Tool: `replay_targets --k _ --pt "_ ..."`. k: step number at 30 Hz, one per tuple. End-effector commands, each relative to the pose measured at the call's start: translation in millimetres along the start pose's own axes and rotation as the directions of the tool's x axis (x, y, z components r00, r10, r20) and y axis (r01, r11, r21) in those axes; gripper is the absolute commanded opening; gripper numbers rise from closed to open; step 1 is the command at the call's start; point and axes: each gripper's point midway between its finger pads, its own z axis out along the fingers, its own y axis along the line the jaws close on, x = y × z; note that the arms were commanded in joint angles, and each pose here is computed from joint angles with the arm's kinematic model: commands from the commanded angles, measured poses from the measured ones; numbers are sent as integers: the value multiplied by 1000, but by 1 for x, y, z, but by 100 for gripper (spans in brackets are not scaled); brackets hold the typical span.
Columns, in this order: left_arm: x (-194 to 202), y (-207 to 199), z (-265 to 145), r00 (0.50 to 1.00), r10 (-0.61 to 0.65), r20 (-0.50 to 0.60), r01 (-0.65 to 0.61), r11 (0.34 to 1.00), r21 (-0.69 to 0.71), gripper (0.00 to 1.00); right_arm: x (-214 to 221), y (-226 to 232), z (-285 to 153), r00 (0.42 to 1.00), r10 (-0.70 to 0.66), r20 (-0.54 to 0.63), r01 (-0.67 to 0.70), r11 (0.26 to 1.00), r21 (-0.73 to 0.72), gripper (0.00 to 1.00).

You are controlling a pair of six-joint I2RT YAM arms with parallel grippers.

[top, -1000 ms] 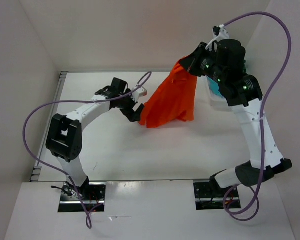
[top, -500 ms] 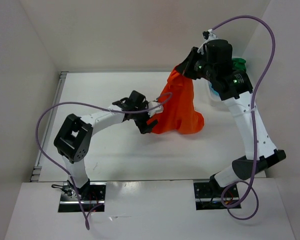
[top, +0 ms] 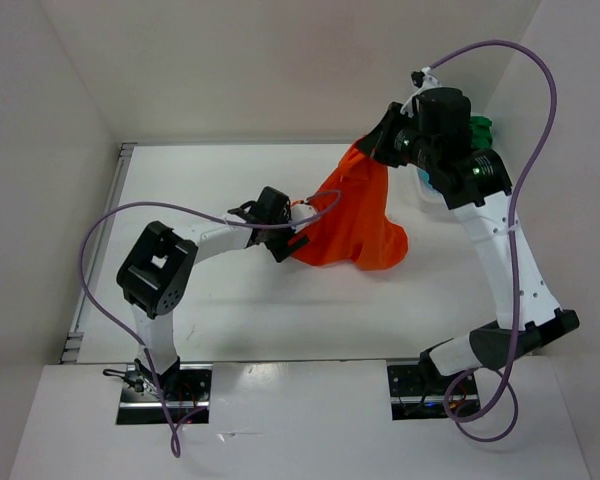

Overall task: Fold and stack the t-shirts
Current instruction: Flatten out the tshirt

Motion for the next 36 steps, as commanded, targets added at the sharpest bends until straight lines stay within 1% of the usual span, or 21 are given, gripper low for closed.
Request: replay_targets --k 1,2,5,6,8,9,10,11,12,13,15,16,18,20,21,24,27,28,29,32,36 --pt "-38 2 -11 995 -21 98 17 999 38 91 -15 11 -23 998 -4 69 7 999 -49 0" --pt "-38 -3 -12 995 -22 101 16 998 64 91 -11 9 -21 998 -3 58 6 999 -43 0" --pt "-40 -5 -12 994 -32 105 24 997 73 90 -12 10 -22 998 5 67 -2 999 -49 0" --pt "-42 -4 -12 993 -30 113 22 997 69 83 -11 11 -21 998 5 63 -1 998 -61 0" --pt "-35 -6 -3 995 -33 97 26 997 77 73 -11 11 -21 998 5 63 -1 998 -61 0" --pt "-40 -6 -4 993 -32 111 23 996 85 69 -11 11 -21 998 5 63 -1 998 -61 0" --pt "-38 -7 -1 995 -34 98 25 996 91 62 -11 11 -21 998 5 63 -1 998 -61 0" --pt "-39 -8 -1 994 -35 103 24 995 101 59 -11 11 -21 998 5 63 -1 998 -61 0" --pt "-38 -12 -1 994 -37 101 25 992 120 59 -11 11 -21 998 5 63 -1 998 -61 0" --pt "-41 -6 -3 993 -42 109 30 993 110 59 -11 11 -21 998 5 63 -1 998 -61 0" --pt "-34 -7 -4 995 -53 87 42 991 124 67 -12 13 -25 998 4 70 0 998 -66 0" --pt "-33 -1 -8 995 -40 89 29 993 116 70 -13 13 -25 997 4 71 1 998 -66 0" --pt "-16 3 -9 999 10 50 -15 995 94 77 -12 13 -29 997 4 71 1 998 -66 0" --pt "-2 13 -18 999 35 27 -36 997 68 78 -12 13 -29 997 4 71 1 998 -66 0" --pt "15 17 -20 999 44 -2 -44 997 70 78 -11 8 -27 998 7 68 -4 999 -54 0" --pt "26 25 -24 999 38 -9 -38 997 65 78 -8 6 -25 998 8 59 -5 999 -48 0" --pt "24 24 -20 999 39 1 -39 997 69 78 -6 6 -21 998 8 54 -5 998 -58 0" --pt "21 26 -16 1000 19 10 -19 998 63 78 -6 6 -21 998 8 54 -5 998 -58 0" --pt "10 26 -18 999 11 41 -14 997 77 78 -5 8 -21 999 8 49 -4 998 -65 0" --pt "1 18 -15 998 -15 68 6 991 133 81 -5 8 -21 999 8 49 -4 998 -66 0" --pt "-8 5 -14 996 21 81 -34 987 160 83 -1 5 -21 999 17 41 -15 998 -61 0"
